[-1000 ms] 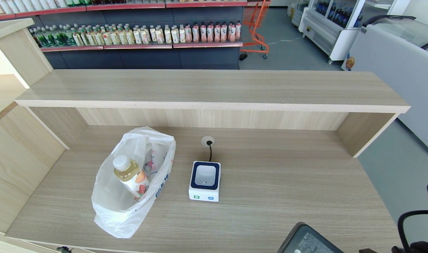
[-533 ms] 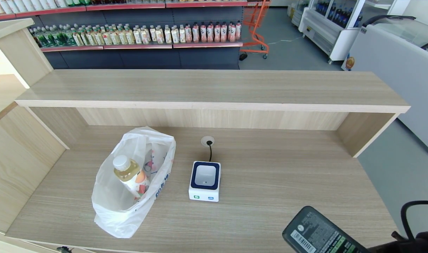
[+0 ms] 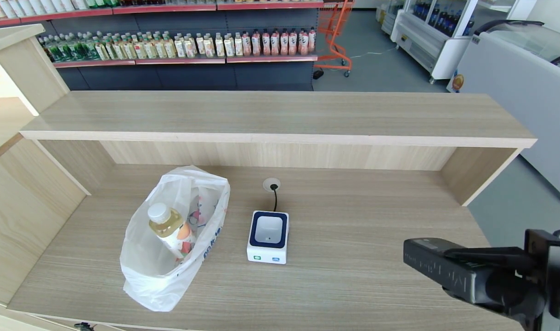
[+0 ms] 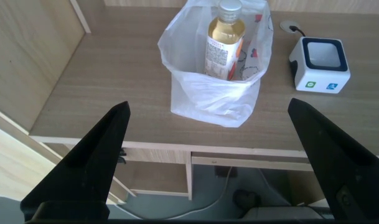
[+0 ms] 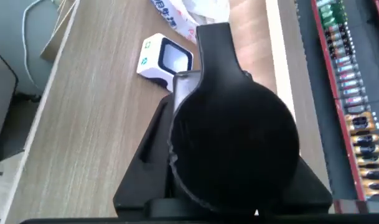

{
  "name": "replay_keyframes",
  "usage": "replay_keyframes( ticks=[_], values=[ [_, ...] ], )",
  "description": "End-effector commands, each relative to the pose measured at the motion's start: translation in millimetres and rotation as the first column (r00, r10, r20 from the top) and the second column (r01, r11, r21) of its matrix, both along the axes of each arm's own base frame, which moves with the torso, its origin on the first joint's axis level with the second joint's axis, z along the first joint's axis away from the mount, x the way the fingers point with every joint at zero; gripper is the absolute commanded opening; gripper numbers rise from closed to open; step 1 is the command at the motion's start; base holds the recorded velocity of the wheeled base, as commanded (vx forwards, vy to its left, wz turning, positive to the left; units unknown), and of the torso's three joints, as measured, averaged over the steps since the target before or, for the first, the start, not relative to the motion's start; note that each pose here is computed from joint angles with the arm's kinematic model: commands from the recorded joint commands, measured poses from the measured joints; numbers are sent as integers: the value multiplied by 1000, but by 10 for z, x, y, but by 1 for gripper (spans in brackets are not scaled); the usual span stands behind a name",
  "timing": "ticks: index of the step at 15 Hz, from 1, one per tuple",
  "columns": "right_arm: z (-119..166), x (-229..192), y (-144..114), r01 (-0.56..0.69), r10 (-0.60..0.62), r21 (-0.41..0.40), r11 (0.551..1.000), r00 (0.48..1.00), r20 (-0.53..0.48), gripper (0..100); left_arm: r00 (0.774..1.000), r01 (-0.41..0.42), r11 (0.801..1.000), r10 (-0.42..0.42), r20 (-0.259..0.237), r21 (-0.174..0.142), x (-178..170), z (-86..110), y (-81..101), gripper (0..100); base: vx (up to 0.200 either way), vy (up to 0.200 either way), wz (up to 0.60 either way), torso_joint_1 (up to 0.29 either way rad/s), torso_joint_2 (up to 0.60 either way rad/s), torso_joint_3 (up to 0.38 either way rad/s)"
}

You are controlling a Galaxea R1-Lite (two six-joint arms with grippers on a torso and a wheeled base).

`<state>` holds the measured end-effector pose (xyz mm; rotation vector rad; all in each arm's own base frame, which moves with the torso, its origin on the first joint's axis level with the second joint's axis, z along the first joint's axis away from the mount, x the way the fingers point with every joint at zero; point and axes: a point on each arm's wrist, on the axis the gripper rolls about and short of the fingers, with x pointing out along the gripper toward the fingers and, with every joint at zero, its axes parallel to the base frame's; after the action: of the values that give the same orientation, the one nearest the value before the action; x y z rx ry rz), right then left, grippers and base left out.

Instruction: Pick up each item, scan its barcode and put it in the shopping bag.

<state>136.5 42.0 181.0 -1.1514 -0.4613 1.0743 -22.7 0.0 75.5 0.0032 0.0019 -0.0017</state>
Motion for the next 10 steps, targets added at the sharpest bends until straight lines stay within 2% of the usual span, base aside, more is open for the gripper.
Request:
replay_keyframes(
  ticks=[1,2,3,4,5,7,8,9,10],
  values=[
    [328,74,-16,198,-138,204,959,952,-272,0,1000,0,1000,0,0,0,0,0,0,100,0,0,0,0,0,0],
    [495,136,-20,460,-239,329,825,810,-535,0,1000,0,1000,0,0,0,0,0,0,100,0,0,0,0,0,0],
    [604,194,22,634,-210,393,666,665,-716,0,1000,0,1000,0,0,0,0,0,0,100,0,0,0,0,0,0],
    [656,319,105,775,-71,399,491,492,-868,0,1000,0,1000,0,0,0,0,0,0,100,0,0,0,0,0,0],
    [696,464,131,852,67,369,372,372,-926,0,1000,0,1000,0,0,0,0,0,0,100,0,0,0,0,0,0],
    [617,649,104,943,236,249,219,196,-952,0,1000,0,1000,0,0,0,0,0,0,100,0,0,0,0,0,0],
    [561,663,106,970,309,167,176,106,-945,0,1000,0,1000,0,0,0,0,0,0,100,0,0,0,0,0,0],
    [516,652,104,983,355,107,151,47,-934,0,1000,0,1000,0,0,0,0,0,0,100,0,0,0,0,0,0],
    [481,635,102,989,392,65,131,9,-920,0,1000,0,1000,0,0,0,0,0,0,100,0,0,0,0,0,0]
  ],
)
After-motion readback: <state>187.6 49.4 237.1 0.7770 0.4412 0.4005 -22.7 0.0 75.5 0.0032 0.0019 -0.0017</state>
